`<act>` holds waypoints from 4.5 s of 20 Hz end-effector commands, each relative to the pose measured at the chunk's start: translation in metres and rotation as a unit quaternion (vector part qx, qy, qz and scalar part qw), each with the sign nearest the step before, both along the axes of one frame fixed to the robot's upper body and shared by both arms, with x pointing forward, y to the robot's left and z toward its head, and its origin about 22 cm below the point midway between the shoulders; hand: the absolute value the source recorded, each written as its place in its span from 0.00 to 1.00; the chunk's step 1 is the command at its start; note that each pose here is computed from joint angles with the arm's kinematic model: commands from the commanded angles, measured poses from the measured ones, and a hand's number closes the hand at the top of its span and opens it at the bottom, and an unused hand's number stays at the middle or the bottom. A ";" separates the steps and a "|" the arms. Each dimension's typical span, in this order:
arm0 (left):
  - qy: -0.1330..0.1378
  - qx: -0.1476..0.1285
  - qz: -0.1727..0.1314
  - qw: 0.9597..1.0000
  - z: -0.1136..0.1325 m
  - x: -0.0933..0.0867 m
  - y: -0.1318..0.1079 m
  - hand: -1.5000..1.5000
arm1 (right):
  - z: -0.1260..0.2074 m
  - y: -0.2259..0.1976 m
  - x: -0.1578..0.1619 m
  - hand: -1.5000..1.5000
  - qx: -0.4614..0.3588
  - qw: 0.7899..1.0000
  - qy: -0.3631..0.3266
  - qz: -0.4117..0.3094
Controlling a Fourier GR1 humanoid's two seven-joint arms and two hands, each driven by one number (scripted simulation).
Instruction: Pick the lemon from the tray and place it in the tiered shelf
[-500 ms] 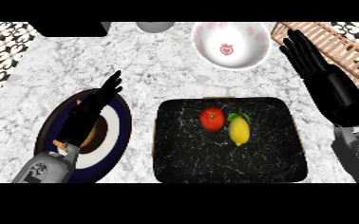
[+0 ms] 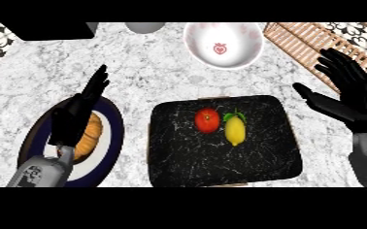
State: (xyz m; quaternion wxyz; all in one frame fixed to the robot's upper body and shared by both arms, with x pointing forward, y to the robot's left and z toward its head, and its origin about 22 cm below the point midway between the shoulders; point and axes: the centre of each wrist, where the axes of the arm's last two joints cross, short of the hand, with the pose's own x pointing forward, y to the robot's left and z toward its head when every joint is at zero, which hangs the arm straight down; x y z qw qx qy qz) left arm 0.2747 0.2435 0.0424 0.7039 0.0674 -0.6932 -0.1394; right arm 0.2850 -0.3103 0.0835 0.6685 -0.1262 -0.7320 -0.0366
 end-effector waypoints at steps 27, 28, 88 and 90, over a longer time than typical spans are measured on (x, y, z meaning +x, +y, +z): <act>-0.021 -0.020 -0.004 1.000 -0.022 0.002 -0.009 0.50 | 0.015 0.060 -0.086 0.00 -0.290 0.935 0.194 -0.072; -0.008 -0.026 -0.003 1.000 -0.020 0.007 -0.019 0.50 | 0.018 0.066 -0.089 0.00 -0.311 0.925 0.212 -0.059; -0.014 -0.036 0.001 0.999 -0.019 0.008 -0.023 0.50 | -0.007 0.200 -0.046 0.00 -0.423 0.825 0.367 -0.076; -0.007 -0.036 -0.006 0.999 -0.036 0.008 -0.002 0.50 | 0.007 0.214 -0.015 0.00 -0.429 0.820 0.371 -0.080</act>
